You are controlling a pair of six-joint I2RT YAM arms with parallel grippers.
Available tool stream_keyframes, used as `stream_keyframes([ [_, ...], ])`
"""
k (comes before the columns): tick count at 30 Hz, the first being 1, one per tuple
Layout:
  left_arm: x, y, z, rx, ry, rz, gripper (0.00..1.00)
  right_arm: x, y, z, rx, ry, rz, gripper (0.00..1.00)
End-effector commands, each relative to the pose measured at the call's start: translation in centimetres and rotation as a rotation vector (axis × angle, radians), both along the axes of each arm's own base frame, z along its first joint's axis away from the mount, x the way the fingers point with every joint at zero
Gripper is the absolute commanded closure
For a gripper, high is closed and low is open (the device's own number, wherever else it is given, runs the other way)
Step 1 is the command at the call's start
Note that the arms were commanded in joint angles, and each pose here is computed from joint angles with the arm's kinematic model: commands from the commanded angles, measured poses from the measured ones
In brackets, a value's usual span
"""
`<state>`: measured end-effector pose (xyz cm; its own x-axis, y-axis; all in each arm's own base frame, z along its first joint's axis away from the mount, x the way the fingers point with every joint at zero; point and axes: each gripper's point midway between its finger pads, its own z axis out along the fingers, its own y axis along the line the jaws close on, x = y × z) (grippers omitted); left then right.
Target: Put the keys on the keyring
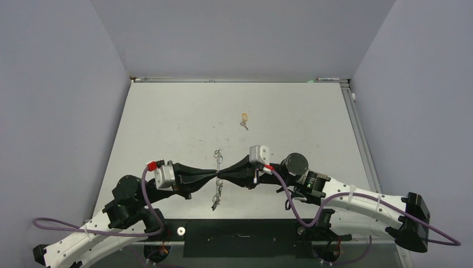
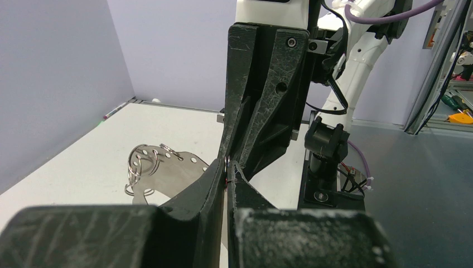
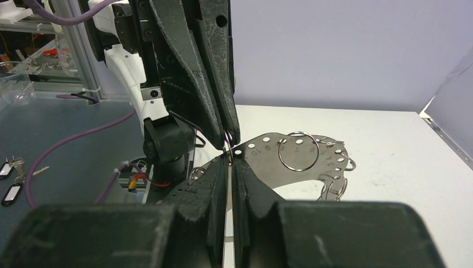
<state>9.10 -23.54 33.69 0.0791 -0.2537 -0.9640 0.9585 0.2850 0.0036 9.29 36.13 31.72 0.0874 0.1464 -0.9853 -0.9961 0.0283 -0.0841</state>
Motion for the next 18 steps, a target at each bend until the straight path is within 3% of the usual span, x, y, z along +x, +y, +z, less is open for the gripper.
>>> stream_keyframes([
  [1, -0.71, 0.32, 2.49, -0.081, -0.039, -0.025, 1.00, 0.11, 0.29, 3.94, 0.103, -0.046, 0.006, 0.94],
  [11, -0.60, 0.37, 2.37, -0.076, -0.039, -0.018, 1.00, -0.02, 0.39, 4.32, 0.115, -0.043, 0.015, 0.89],
  [18, -0.54, 0.35, 2.29, -0.073, -0.036, -0.015, 1.00, -0.11, 0.45, 4.42, 0.124, -0.045, 0.022, 0.95],
])
